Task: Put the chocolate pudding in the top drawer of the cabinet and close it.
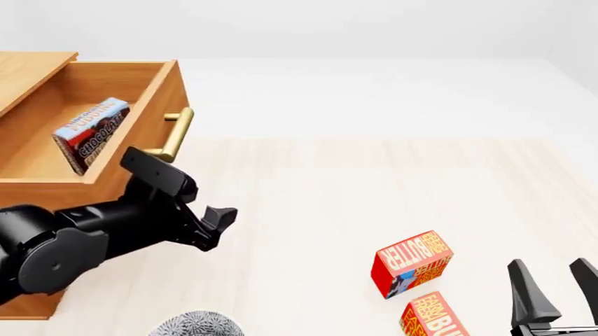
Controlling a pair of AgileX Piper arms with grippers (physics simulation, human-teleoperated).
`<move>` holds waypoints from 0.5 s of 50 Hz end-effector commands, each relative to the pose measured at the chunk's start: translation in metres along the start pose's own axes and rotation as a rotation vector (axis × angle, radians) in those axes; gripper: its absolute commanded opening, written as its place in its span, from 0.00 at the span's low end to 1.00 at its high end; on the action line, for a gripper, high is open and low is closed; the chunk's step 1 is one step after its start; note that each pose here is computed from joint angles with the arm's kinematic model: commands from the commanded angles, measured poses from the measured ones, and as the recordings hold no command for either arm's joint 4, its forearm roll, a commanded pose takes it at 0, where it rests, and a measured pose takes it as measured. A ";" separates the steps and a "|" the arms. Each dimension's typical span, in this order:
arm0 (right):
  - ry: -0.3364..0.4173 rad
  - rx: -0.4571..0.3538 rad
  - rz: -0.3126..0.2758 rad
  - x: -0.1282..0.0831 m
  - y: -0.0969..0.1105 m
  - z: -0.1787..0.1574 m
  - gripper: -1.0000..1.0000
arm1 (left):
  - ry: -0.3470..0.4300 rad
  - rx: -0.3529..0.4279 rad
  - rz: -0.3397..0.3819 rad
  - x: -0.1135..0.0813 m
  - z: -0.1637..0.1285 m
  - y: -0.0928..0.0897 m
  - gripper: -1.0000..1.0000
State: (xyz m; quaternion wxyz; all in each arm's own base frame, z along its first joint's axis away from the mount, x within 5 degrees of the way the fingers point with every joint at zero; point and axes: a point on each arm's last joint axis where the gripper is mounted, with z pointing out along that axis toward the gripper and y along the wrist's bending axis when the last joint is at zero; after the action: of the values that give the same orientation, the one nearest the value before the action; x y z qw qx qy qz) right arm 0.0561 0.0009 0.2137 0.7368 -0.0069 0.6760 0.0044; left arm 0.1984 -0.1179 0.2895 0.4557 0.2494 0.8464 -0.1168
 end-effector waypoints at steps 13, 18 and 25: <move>0.002 0.006 0.001 0.000 0.000 0.000 1.00 | -0.024 -0.095 -0.078 -0.001 -0.018 0.024 1.00; 0.002 0.006 0.000 0.000 0.000 0.000 1.00 | -0.029 -0.104 -0.106 -0.002 -0.019 0.027 1.00; 0.001 0.006 0.000 0.000 0.000 0.000 1.00 | -0.031 -0.127 -0.128 -0.002 -0.021 0.032 1.00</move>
State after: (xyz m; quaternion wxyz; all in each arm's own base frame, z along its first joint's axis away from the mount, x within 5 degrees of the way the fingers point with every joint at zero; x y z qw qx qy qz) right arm 0.0561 0.0009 0.2138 0.7369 -0.0069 0.6760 0.0045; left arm 0.2023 -0.0937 0.2975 0.4648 0.1983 0.8574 -0.0974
